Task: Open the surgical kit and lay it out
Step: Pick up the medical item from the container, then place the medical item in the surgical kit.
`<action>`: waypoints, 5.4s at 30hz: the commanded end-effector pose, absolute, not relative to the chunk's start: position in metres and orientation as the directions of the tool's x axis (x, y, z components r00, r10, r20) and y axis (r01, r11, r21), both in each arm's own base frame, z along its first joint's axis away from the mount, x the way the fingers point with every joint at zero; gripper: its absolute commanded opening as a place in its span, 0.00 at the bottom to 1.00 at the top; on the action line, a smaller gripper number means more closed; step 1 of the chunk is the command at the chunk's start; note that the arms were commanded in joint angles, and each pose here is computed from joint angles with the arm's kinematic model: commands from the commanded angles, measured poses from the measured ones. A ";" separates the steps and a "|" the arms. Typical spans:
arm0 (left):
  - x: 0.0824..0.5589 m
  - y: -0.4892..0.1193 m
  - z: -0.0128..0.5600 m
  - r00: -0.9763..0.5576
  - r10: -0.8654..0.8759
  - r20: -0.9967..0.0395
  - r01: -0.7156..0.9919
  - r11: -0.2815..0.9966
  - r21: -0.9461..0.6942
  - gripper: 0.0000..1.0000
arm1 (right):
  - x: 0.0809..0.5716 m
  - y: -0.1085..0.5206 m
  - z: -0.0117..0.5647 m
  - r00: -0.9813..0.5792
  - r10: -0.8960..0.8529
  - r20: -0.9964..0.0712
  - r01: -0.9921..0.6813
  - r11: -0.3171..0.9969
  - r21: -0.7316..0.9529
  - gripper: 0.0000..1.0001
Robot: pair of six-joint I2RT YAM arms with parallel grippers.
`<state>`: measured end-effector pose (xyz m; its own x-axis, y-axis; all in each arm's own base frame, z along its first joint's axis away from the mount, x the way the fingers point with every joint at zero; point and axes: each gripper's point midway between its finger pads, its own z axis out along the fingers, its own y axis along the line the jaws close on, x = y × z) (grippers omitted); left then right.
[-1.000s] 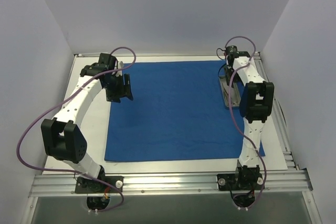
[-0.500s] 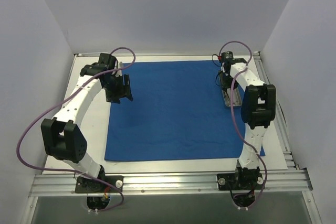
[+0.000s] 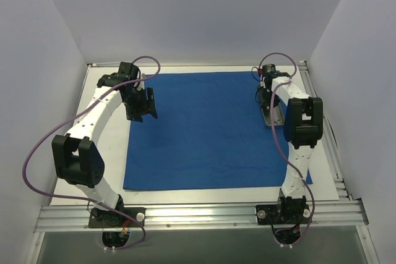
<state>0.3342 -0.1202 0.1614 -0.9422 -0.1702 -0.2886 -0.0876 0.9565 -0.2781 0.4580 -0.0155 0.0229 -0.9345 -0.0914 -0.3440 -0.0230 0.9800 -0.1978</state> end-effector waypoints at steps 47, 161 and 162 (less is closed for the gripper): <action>0.332 -0.245 0.306 -0.824 -0.168 -0.541 0.426 0.446 -0.787 0.63 | 0.346 0.277 0.268 -0.735 0.084 -0.673 -0.658 0.150 0.738 0.00; 0.469 -0.095 0.060 -0.963 -0.024 -0.268 -0.030 0.999 0.017 0.02 | 0.357 0.157 0.157 -0.865 -0.178 -0.469 -0.365 0.865 0.344 0.54; 0.470 -0.096 0.057 -0.964 -0.030 -0.265 -0.035 0.999 0.014 0.02 | 0.358 0.156 0.155 -0.867 -0.179 -0.465 -0.363 0.866 0.343 0.54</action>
